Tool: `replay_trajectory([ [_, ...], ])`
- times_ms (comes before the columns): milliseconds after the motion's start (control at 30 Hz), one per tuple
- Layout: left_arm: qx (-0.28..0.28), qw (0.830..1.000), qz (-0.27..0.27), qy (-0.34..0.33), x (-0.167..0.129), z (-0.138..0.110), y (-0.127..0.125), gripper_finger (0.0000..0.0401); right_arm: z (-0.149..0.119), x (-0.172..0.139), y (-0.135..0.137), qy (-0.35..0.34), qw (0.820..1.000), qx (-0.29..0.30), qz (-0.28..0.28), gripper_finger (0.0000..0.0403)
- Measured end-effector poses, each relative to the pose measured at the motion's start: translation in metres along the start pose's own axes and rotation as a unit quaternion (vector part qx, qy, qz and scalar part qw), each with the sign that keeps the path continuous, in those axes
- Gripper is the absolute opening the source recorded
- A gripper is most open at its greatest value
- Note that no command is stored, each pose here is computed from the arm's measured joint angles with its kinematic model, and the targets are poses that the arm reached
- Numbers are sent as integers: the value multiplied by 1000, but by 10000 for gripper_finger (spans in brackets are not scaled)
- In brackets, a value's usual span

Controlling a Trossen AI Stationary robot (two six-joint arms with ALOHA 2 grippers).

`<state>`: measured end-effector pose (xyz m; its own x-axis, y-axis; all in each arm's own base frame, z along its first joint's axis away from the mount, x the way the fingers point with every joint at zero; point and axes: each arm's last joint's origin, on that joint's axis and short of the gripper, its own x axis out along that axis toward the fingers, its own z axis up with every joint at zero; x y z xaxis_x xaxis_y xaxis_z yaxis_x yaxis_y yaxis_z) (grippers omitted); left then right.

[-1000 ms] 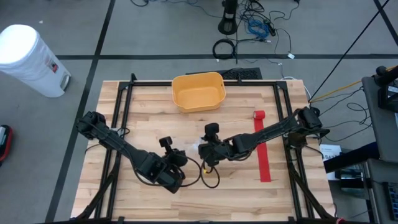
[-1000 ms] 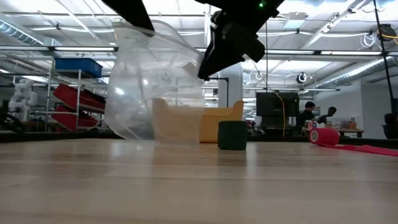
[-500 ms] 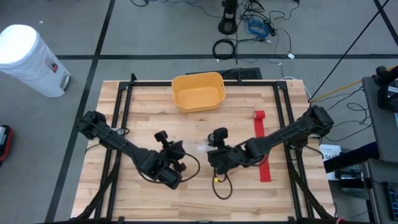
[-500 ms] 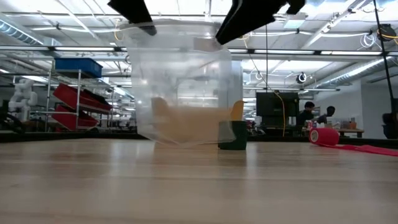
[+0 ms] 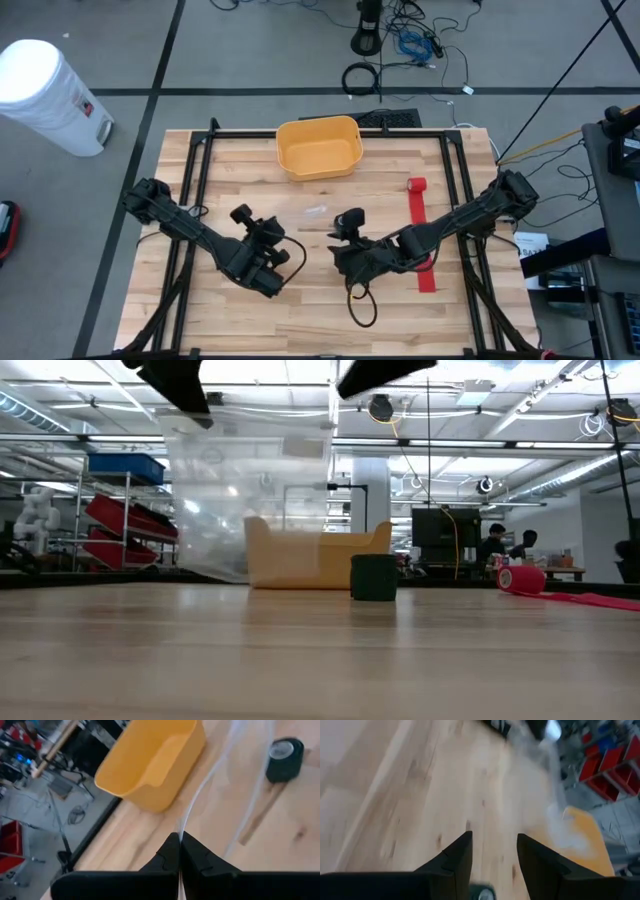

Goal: Roll bandage
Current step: Open the transparent zip bag

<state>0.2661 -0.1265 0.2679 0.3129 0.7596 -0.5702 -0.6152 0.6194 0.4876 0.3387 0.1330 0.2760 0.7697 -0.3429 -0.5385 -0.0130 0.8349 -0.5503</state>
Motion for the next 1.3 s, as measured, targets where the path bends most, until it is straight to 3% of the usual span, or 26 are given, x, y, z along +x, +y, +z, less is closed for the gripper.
replay_trajectory([
  [300,16,998,-41,43,0,-1,-6,2,13,22,5,-68,998,-7,6,141],
  [600,39,996,-78,37,-1,2,-14,2,-1,68,12,-29,999,-42,-15,141],
  [1000,42,995,-78,37,-1,2,-14,2,-5,77,11,-17,999,-46,-21,140],
  [1300,43,995,-80,35,-1,3,-14,2,-14,93,17,11,997,-59,-43,87],
])
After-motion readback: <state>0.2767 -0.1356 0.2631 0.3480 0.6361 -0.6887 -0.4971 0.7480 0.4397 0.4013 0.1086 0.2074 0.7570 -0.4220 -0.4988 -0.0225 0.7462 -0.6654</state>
